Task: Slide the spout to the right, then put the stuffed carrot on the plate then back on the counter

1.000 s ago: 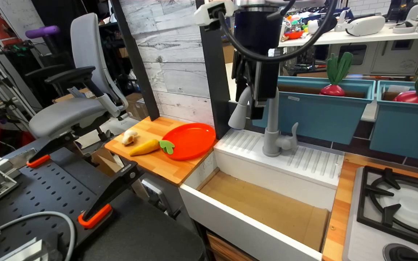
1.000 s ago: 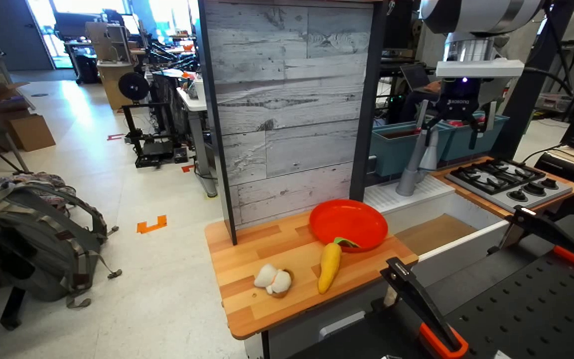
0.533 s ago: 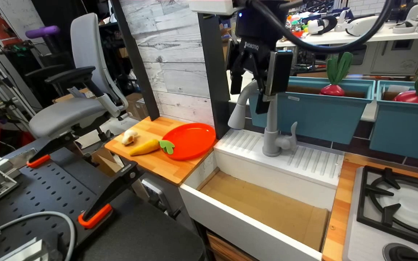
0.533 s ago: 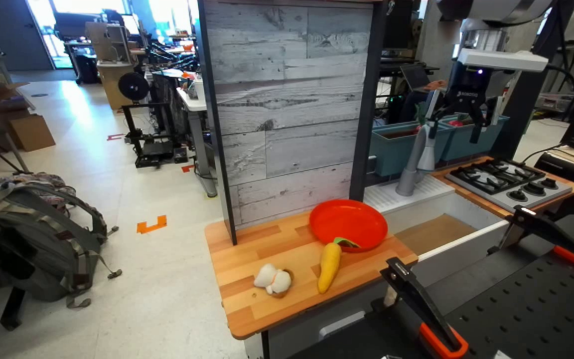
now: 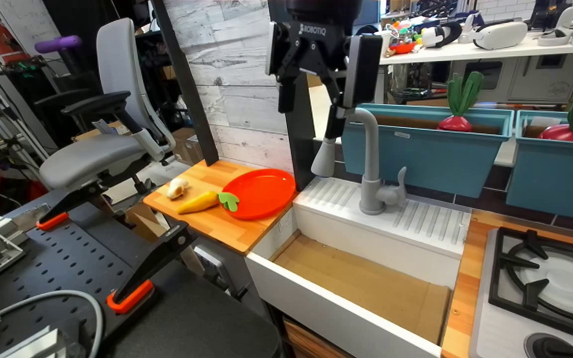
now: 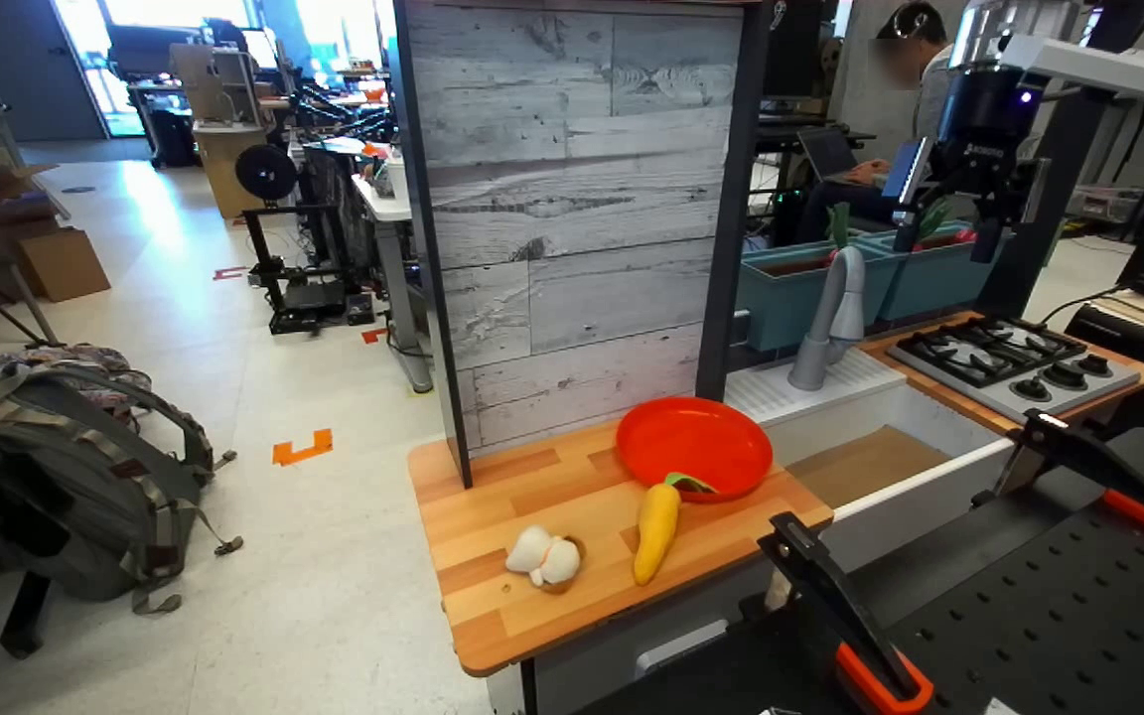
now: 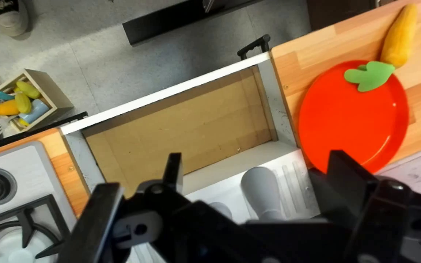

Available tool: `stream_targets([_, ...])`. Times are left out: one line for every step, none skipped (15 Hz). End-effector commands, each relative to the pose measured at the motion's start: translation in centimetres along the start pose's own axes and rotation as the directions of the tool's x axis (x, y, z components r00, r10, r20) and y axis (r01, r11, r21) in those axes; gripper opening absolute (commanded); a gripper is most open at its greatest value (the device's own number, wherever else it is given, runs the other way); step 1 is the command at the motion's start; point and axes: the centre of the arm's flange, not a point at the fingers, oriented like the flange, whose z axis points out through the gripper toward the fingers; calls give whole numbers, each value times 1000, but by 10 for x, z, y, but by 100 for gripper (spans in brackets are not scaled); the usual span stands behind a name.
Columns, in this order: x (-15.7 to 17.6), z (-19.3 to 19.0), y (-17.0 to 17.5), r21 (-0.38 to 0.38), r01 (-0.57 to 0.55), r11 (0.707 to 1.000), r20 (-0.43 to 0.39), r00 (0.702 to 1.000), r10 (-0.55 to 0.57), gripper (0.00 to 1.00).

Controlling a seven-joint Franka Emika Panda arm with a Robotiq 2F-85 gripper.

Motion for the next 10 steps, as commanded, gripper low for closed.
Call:
stream_targets([-34,0,-33,29,112,993,11,994,-112,100])
stream_targets([-36,3,-45,36,138,990,25,990,-139,100])
stream_targets([-40,8,-59,41,163,986,39,986,-165,100])
stream_targets([-42,12,-70,44,189,981,53,980,-191,100])
stream_targets([-45,19,-83,47,214,976,70,974,-217,100])
stream_targets([-48,28,-96,42,231,972,89,968,-234,100])
stream_targets([-50,39,-109,37,248,968,109,962,-251,100])
stream_targets([-53,50,-123,35,260,965,123,957,-262,100])
stream_targets([-56,60,-134,37,275,961,139,951,-277,100])
stream_targets([-60,70,-147,42,286,957,152,945,-289,100])
